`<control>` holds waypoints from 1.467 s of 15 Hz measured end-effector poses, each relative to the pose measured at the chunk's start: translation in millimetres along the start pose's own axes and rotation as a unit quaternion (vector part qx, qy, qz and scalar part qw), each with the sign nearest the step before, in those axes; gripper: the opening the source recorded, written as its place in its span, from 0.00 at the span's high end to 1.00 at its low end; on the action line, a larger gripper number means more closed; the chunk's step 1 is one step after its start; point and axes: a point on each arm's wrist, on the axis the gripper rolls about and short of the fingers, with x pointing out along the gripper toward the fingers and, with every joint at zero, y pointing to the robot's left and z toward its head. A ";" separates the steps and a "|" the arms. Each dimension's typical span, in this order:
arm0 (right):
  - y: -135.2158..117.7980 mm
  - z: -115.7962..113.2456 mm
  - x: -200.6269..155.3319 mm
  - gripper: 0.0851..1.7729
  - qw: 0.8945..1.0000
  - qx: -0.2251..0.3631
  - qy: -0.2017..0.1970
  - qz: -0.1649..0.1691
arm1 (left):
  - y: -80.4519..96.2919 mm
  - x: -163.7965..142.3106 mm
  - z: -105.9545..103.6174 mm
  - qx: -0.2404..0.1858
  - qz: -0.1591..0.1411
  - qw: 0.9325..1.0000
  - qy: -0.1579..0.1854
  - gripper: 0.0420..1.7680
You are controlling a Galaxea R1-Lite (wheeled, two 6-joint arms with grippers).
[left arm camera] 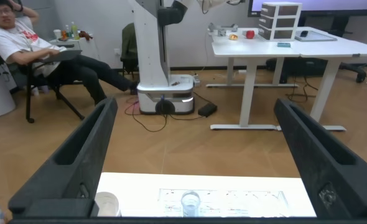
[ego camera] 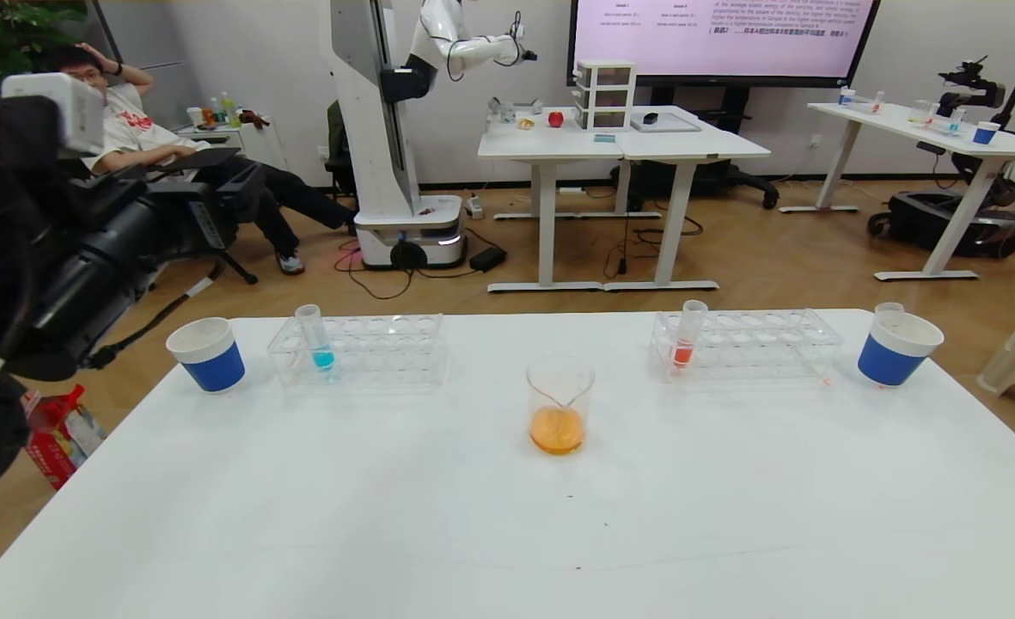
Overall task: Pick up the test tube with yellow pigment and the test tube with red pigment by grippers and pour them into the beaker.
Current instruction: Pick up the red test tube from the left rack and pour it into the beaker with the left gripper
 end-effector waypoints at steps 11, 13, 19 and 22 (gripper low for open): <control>0.0 0.0 0.0 0.02 1.000 0.000 0.000 0.000 | 45.2 -176.7 79.0 0.031 0.005 0.999 0.004 0.01; 0.0 0.0 0.0 0.02 1.000 0.000 0.000 0.000 | 51.8 -216.8 89.7 0.033 0.007 0.999 -0.004 0.01; 0.0 0.0 0.0 0.02 1.000 0.000 0.000 0.000 | 64.8 -304.8 92.1 0.041 0.048 0.995 -0.076 0.01; 0.0 0.0 0.0 0.02 1.000 0.000 0.000 -0.001 | 65.4 -331.6 72.5 0.018 0.045 0.991 -0.121 0.01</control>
